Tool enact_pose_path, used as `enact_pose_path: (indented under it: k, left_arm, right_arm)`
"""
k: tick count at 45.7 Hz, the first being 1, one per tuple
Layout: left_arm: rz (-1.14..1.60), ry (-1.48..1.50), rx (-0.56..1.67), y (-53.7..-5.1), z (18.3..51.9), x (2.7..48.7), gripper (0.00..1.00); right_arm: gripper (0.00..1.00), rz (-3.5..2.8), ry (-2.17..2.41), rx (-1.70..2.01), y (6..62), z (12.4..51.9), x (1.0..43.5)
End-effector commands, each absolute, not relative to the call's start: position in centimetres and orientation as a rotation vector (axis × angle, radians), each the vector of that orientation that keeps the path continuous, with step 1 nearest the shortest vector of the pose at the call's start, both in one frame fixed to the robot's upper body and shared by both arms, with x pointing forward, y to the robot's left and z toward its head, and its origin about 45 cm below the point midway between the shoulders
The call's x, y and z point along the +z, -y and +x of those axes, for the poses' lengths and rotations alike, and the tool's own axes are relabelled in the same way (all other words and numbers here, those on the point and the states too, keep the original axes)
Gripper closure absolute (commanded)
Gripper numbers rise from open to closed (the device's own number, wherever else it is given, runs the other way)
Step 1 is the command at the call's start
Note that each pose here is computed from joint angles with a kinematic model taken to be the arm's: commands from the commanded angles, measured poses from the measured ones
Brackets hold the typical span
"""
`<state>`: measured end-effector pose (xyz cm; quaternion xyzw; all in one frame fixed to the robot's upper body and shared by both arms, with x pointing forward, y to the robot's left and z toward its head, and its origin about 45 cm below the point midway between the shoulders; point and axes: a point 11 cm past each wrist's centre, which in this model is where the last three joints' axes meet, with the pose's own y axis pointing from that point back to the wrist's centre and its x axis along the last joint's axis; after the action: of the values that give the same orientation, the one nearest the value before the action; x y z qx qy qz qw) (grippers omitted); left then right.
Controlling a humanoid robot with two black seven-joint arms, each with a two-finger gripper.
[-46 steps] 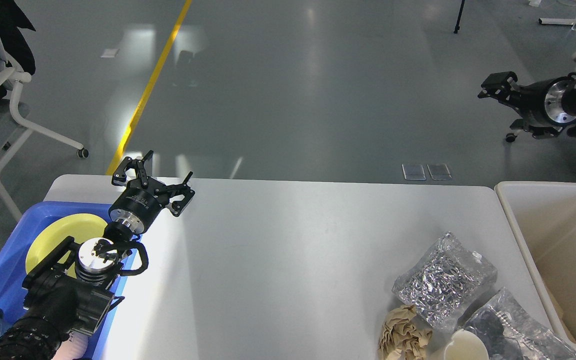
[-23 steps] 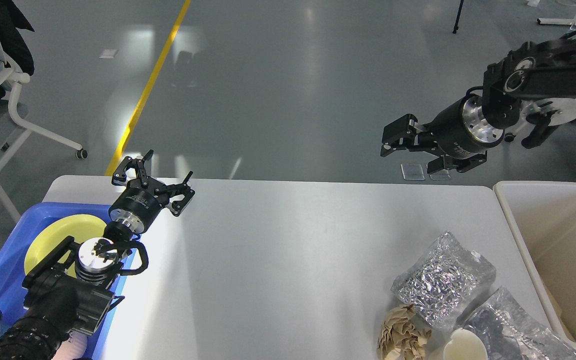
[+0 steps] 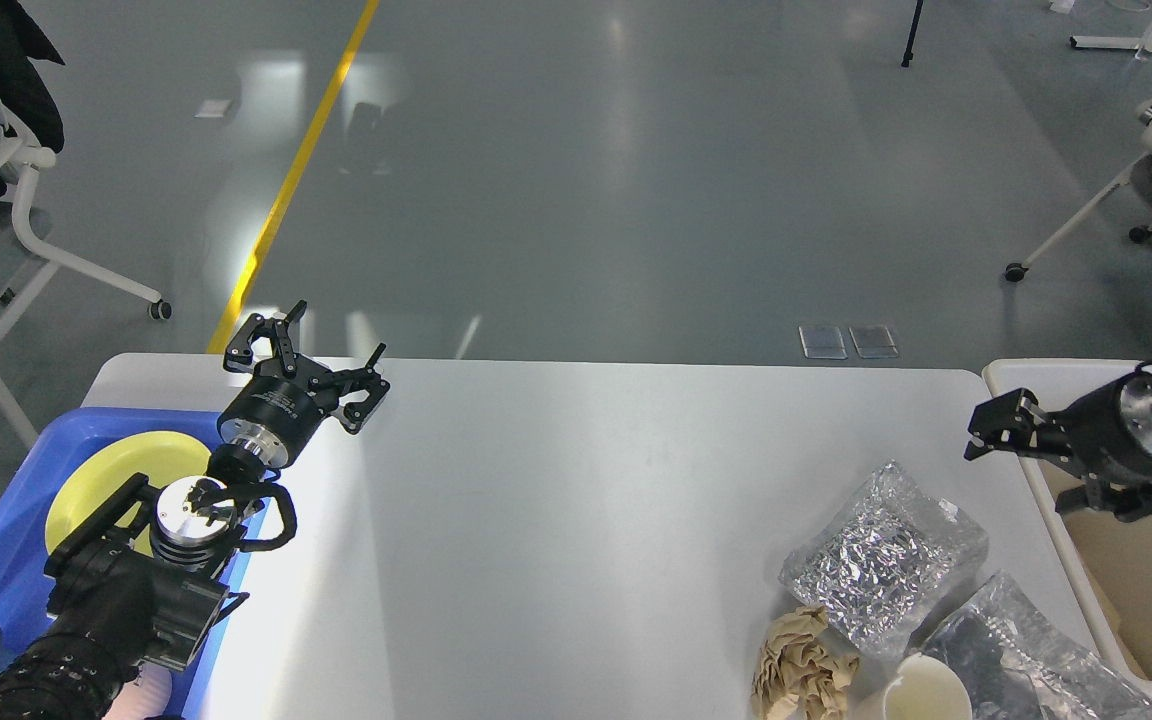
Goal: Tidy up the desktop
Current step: 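Raise the right gripper out of the bin and back over the table, then lower the right gripper onto the foil packet in the plastic bag and grasp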
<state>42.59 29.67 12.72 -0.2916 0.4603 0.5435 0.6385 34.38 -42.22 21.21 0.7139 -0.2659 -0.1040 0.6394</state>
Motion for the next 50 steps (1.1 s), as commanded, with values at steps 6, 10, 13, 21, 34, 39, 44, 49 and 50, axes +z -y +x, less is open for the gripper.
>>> enact_pose_path:
  k: [6, 10, 13, 21, 34, 39, 44, 49, 50]
  left_arm:
    - [-0.663, -1.048, 1.241, -29.7, 42.6, 12.7, 0.03]
    - [-0.664, -1.049, 1.242, -29.8, 42.6, 12.7, 0.03]
    - [-0.666, -1.049, 1.241, -29.7, 42.6, 12.8, 0.03]
    - [-0.665, -1.049, 1.241, -29.7, 42.6, 12.8, 0.03]
    - [-0.665, -1.048, 1.241, -29.7, 42.6, 12.8, 0.03]
    - [-0.665, -1.048, 1.241, -29.7, 42.6, 12.8, 0.03]
    - [-0.665, -1.049, 1.241, -29.7, 42.6, 12.8, 0.03]
    - [-0.666, -1.049, 1.241, -29.7, 42.6, 12.8, 0.03]
    - [-0.665, -1.049, 1.241, -29.7, 42.6, 12.8, 0.03]
  right_arm:
    - [0.00, 1.699, 0.688, -0.437, 45.0, 28.8, 16.2]
    - [0.00, 1.720, 0.691, -0.469, 44.5, 28.1, 15.1]
    - [0.00, 1.737, 0.684, -0.493, 43.9, 27.7, 14.1]
    - [0.00, 1.758, 0.659, -0.525, 42.2, 27.1, 10.9]
    - [0.00, 1.715, 0.648, -0.490, 41.7, 27.3, 7.2]
    - [0.00, 1.691, 0.637, -0.474, 42.3, 27.0, 6.5]
    - [0.13, 1.694, 0.641, -0.473, 42.7, 26.7, 6.2]
    - [0.49, 1.690, 0.655, -0.475, 43.2, 26.5, 5.8]
    - [0.57, 1.689, 0.655, -0.477, 43.2, 26.4, 5.7]
